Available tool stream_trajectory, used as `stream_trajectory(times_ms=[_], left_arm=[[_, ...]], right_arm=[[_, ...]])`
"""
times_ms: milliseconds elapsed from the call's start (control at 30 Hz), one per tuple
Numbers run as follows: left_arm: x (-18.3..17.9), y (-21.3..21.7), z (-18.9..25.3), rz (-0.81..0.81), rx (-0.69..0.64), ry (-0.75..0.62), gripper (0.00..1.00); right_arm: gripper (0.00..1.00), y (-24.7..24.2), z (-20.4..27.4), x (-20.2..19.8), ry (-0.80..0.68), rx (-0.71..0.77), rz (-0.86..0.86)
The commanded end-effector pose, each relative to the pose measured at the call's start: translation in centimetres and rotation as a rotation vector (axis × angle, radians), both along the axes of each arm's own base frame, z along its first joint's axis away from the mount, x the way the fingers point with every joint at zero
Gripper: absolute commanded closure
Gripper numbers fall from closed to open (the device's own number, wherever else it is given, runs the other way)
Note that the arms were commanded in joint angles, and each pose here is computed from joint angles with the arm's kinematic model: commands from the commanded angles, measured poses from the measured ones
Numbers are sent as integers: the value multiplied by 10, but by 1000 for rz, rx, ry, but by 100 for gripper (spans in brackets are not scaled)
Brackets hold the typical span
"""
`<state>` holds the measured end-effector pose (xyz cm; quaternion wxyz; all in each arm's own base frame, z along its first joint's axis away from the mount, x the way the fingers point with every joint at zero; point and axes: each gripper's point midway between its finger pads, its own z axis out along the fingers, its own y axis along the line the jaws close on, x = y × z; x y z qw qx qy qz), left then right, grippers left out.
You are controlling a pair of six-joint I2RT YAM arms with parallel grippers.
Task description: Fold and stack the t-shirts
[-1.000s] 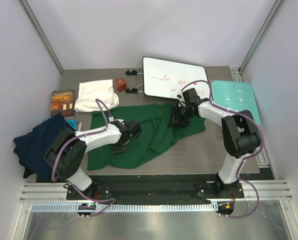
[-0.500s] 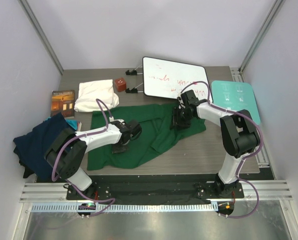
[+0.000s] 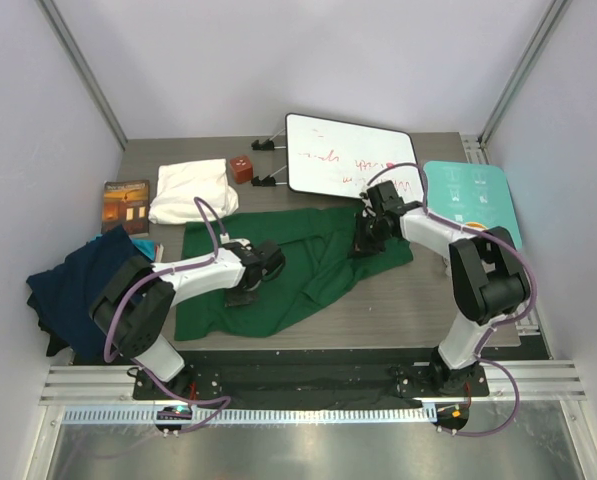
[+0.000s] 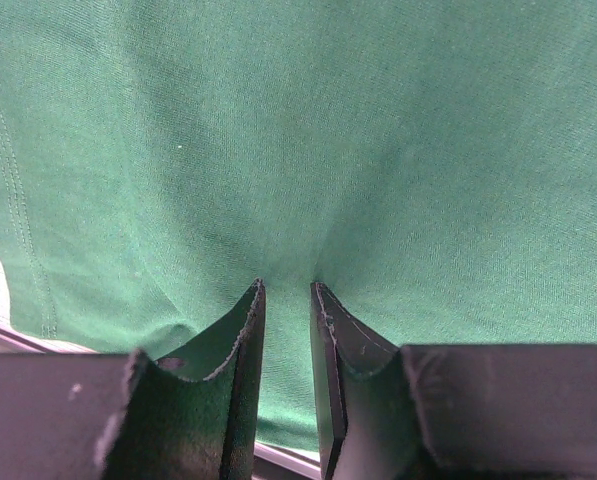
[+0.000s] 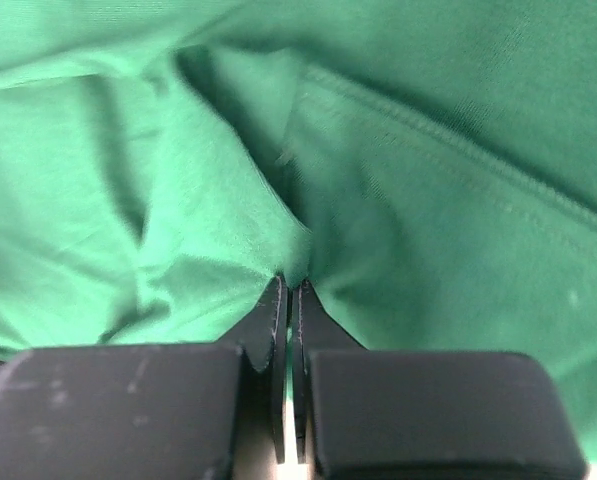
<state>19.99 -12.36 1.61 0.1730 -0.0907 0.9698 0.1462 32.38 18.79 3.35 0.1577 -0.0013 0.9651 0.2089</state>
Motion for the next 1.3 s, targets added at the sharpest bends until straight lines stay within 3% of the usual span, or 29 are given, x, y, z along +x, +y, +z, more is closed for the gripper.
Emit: stream_trajectory(times_ms=[0, 300, 700, 900, 967, 1000, 1067, 1100, 1267], left_arm=[[-5, -2, -11, 1, 2, 26, 74], [1, -14, -8, -25, -8, 18, 75], [7, -6, 10, -26, 3, -48, 69], [11, -6, 23, -21, -27, -104, 69], [8, -4, 21, -20, -23, -94, 69], [7, -3, 20, -20, -21, -88, 69], [3, -1, 15, -11, -14, -78, 69], [1, 1, 12, -13, -7, -67, 69], [-5, 4, 3, -8, 8, -38, 70]], right_arm=[[99, 9, 59, 10, -131, 70, 11], [99, 28, 127, 16, -226, 203, 41], [98, 14, 136, 3, -240, 162, 0], [96, 45, 124, 29, -194, 246, 10], [92, 57, 116, 42, -169, 234, 15], [82, 67, 114, 41, -162, 233, 37], [73, 83, 110, 45, -138, 246, 73], [62, 91, 110, 43, -140, 261, 91], [56, 116, 120, 37, -185, 374, 137]])
